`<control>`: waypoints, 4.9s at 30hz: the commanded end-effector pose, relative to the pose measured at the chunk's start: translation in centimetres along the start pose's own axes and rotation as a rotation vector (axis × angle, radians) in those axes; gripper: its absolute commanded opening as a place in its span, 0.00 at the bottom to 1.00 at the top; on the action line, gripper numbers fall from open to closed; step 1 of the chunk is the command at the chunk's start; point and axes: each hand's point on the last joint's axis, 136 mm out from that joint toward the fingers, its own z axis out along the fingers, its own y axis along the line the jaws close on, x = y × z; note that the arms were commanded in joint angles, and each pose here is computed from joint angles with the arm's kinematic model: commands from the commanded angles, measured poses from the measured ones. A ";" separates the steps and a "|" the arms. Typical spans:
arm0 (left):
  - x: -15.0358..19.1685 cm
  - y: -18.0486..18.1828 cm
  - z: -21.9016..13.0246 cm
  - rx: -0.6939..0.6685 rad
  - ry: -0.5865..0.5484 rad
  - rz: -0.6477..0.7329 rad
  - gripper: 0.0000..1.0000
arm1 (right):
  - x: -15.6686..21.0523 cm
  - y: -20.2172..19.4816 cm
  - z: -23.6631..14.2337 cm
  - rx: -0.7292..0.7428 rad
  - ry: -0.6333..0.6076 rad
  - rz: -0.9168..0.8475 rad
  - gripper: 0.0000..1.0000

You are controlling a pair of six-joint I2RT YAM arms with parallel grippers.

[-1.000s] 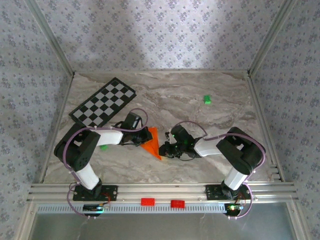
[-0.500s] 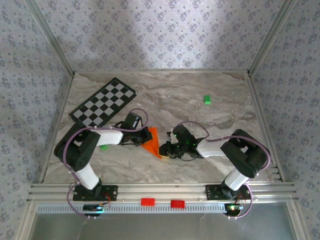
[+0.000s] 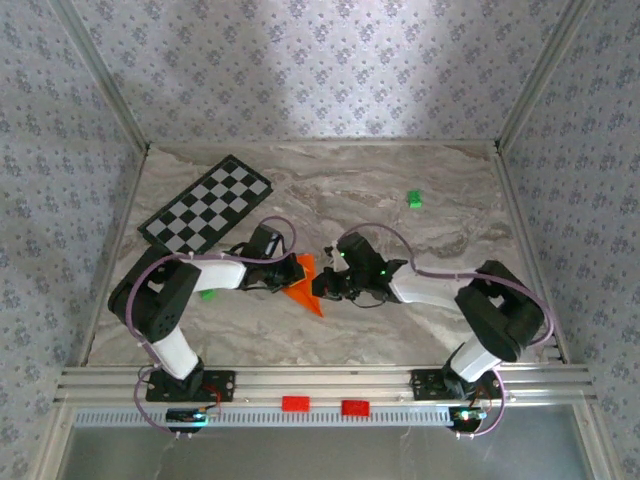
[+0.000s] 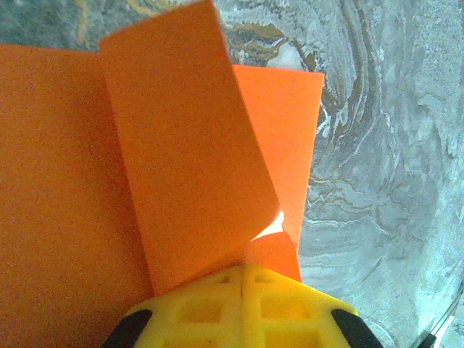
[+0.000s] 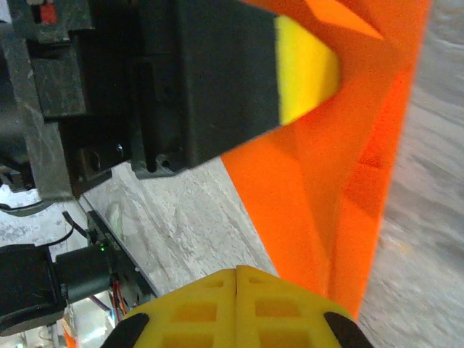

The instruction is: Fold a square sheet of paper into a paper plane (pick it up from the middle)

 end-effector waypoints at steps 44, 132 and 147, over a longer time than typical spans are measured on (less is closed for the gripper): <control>2.7 6.5 1.0 -0.228 0.061 -0.061 0.02 | 6.5 -6.9 2.1 0.223 0.171 0.066 0.00; 2.1 1.8 1.1 -0.029 0.101 -0.021 0.00 | 7.9 -13.2 2.5 0.387 0.215 0.257 0.00; -5.9 4.6 -0.2 -0.062 0.015 -0.068 0.00 | 9.0 -14.2 2.1 0.408 0.243 0.235 0.00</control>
